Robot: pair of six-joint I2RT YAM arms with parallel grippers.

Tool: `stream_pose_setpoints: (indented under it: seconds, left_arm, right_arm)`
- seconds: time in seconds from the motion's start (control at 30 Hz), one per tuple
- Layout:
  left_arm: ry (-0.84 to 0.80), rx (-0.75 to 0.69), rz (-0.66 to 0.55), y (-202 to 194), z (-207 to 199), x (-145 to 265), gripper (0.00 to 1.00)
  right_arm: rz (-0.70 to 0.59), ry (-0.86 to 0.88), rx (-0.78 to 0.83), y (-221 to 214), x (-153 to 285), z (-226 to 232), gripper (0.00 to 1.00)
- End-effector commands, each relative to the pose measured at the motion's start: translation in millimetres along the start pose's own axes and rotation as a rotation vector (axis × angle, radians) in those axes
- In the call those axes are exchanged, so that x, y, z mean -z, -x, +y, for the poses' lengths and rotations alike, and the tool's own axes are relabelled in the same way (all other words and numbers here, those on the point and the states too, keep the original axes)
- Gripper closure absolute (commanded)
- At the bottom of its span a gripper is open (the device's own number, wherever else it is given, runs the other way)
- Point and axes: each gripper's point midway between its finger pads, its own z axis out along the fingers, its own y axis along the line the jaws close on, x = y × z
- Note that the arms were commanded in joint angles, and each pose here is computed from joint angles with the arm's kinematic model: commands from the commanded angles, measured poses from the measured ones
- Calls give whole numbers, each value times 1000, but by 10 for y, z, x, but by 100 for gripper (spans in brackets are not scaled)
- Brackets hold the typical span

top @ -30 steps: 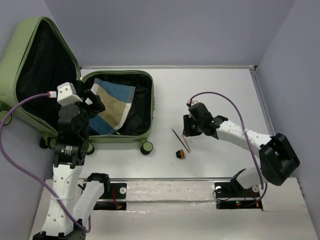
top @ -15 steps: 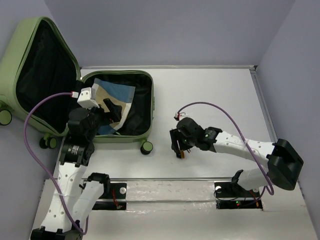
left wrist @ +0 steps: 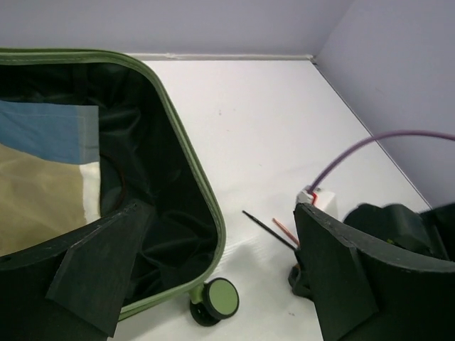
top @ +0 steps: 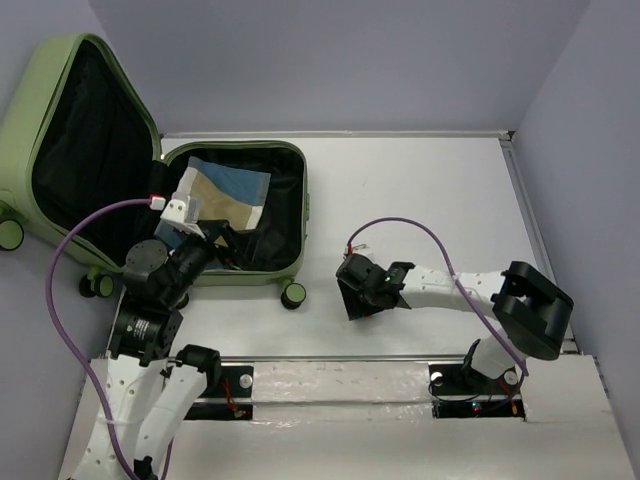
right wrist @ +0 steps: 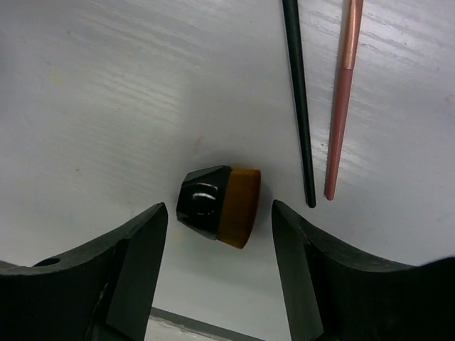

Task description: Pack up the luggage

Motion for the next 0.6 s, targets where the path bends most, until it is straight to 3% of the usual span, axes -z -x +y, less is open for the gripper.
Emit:
stream_pose_setpoints:
  seconds: [0.0,0.1,0.2,0.37,0.57]
  left_arm:
    - [-204,-44,-9,-88,-343,112,1]
    - [-342,-49,-4,-184,-558,202,1]
    - [-457,-50,14,-327,-708,257,1]
    - [-485,-60,-6,-403,-733,288,1]
    - [-422,-83,-60,-290,-661,317,1]
  right_arm:
    - [-26,-57,-23,93,-46,24,37]
    - [-21,-69,-33,110,-94,43,43]
    - [-25,-81,-28,100,-93,79,62]
    - [-70,-72,-31,193,128,155,68]
    - [-273,18,5,947,624,464,69]
